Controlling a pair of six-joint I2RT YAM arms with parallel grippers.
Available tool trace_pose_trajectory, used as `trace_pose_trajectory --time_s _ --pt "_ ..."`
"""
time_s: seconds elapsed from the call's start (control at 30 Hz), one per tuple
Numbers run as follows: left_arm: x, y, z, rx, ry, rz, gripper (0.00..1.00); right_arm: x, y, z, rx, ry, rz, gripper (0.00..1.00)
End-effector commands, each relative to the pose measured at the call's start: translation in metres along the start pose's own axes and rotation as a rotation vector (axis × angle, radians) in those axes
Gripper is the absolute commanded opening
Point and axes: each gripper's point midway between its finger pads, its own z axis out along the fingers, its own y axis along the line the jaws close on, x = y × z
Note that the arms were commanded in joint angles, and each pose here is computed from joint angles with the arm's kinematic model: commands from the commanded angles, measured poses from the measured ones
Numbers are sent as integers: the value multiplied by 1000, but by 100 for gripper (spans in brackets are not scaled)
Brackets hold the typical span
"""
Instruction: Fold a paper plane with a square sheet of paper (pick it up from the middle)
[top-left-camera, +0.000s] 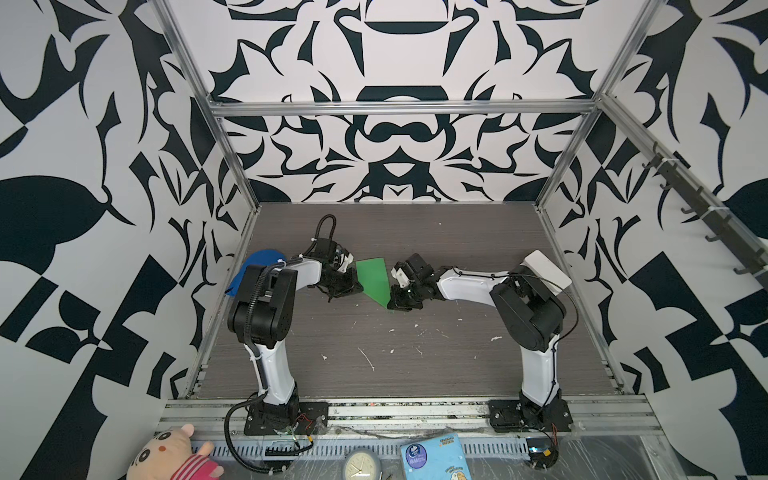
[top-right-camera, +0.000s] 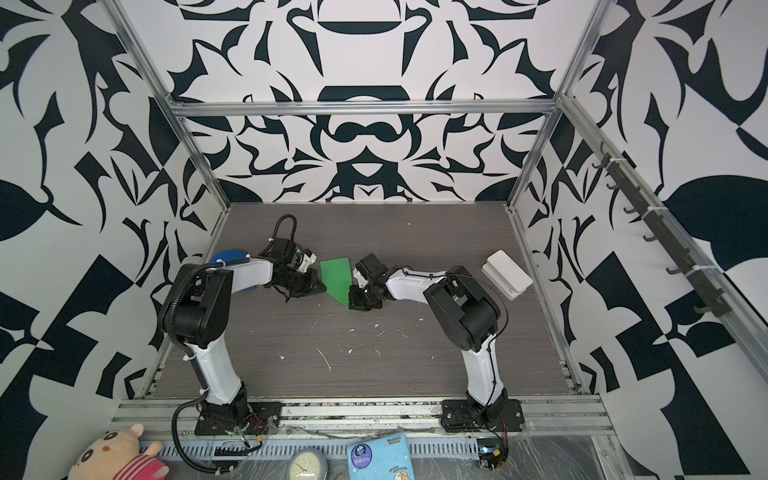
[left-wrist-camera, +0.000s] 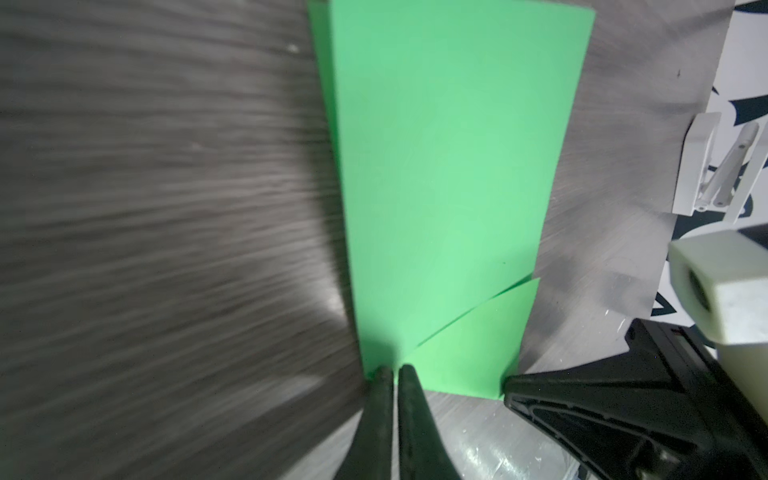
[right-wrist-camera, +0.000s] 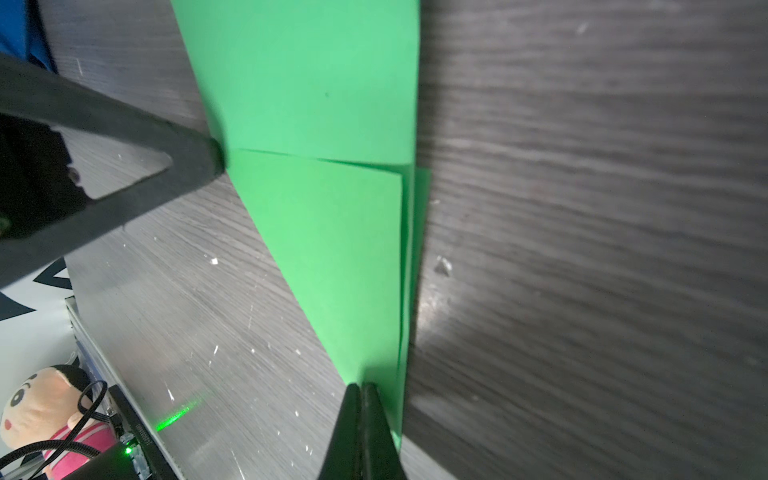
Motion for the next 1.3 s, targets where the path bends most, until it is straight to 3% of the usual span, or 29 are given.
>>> trace_pose_trajectory --time_s 0.0,0.17,0.33,0.57,0.87,1.07,1.27 --pt "3 30 -3 -91 12 -77 10 15 -32 7 116 52 31 0" --pt "-9 20 -18 -59 -43 -81 10 15 -31 7 114 51 30 0" --pt "-6 -25 -28 43 -95 -33 12 14 -30 7 112 48 31 0" --pt "26 -57 8 59 4 33 13 16 -33 9 115 56 36 0" --pt "37 -22 28 -90 113 42 11 17 -33 8 116 55 35 0" --pt "12 18 6 -116 36 -68 11 17 -33 8 115 55 35 0" --pt "-11 26 -20 -111 -59 -117 12 14 -27 8 93 50 30 0"
